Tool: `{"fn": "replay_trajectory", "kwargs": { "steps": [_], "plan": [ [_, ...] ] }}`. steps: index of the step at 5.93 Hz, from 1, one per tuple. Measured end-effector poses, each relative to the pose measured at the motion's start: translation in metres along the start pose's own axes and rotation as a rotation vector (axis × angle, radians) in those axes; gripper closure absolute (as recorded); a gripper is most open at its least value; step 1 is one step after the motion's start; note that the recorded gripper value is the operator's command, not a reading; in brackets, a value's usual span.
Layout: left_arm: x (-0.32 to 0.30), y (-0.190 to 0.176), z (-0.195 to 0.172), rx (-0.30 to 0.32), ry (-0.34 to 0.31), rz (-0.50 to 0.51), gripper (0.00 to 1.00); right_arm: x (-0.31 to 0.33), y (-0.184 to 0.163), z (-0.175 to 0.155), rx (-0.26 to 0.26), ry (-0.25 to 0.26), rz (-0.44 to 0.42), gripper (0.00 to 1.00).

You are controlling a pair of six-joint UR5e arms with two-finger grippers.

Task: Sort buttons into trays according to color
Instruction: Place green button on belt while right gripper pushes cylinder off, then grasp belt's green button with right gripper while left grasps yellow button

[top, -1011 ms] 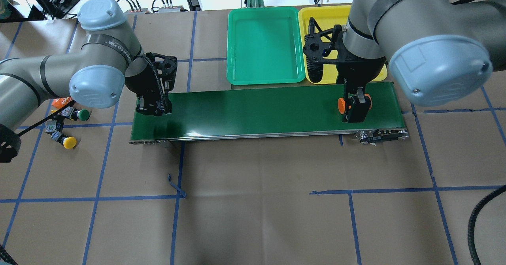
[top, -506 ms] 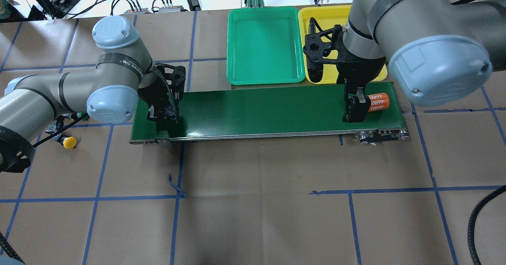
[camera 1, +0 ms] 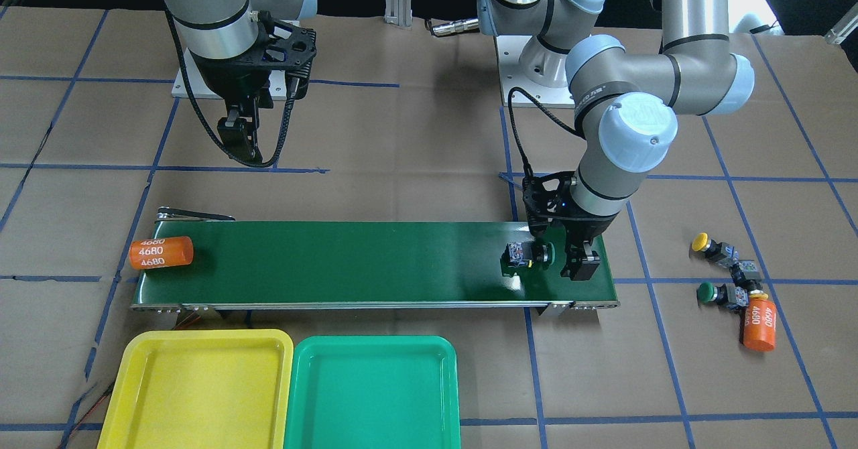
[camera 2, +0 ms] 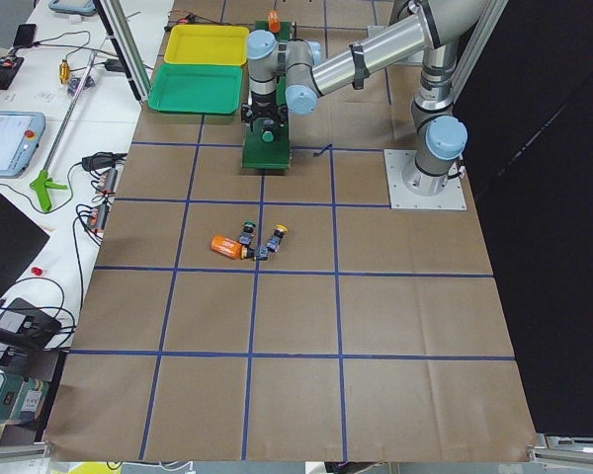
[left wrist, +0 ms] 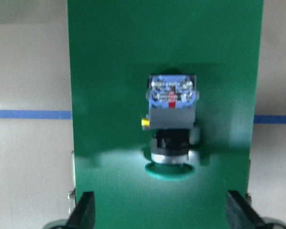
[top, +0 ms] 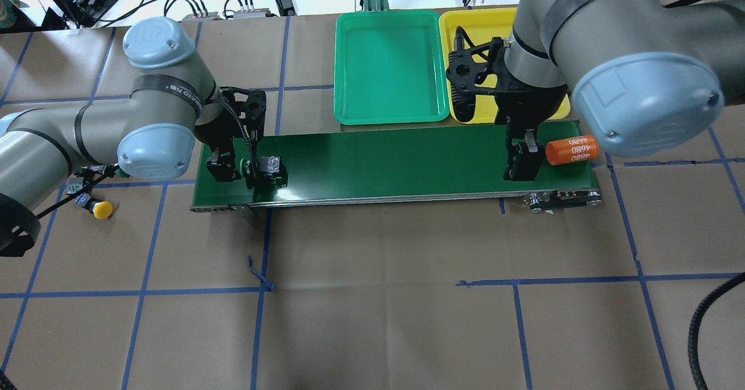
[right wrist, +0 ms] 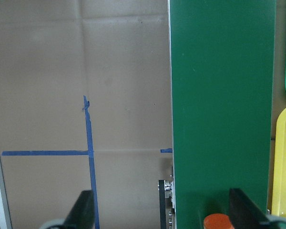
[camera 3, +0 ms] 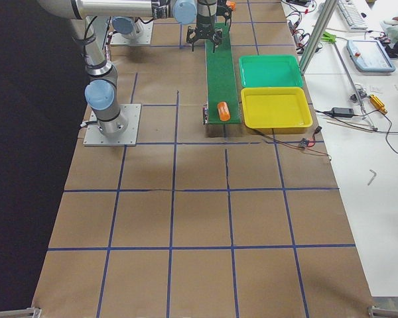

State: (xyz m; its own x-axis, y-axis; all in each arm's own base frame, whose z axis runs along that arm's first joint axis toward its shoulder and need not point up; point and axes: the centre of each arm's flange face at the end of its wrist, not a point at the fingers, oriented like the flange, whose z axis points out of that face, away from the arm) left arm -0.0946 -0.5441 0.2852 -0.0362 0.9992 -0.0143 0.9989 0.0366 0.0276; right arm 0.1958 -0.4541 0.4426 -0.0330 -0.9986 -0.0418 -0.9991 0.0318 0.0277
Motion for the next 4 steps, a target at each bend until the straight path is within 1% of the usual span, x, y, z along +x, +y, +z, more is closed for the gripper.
{"fn": "replay_trajectory", "kwargs": {
  "steps": [1, 2, 4],
  "plan": [
    [-0.005, 0.031, -0.013, 0.000, 0.023, -0.024, 0.03, 0.000, 0.000, 0.000, 0.000, -0.001, -0.002, 0.00],
    [-0.009, 0.074, -0.022, 0.008, 0.059, -0.003, 0.03, 0.000, 0.000, 0.000, -0.001, -0.001, -0.003, 0.00],
    [-0.006, 0.164, -0.020, 0.036, 0.096, 0.128, 0.02, -0.001, 0.000, 0.003, -0.003, -0.005, -0.002, 0.00]
  ]
}}
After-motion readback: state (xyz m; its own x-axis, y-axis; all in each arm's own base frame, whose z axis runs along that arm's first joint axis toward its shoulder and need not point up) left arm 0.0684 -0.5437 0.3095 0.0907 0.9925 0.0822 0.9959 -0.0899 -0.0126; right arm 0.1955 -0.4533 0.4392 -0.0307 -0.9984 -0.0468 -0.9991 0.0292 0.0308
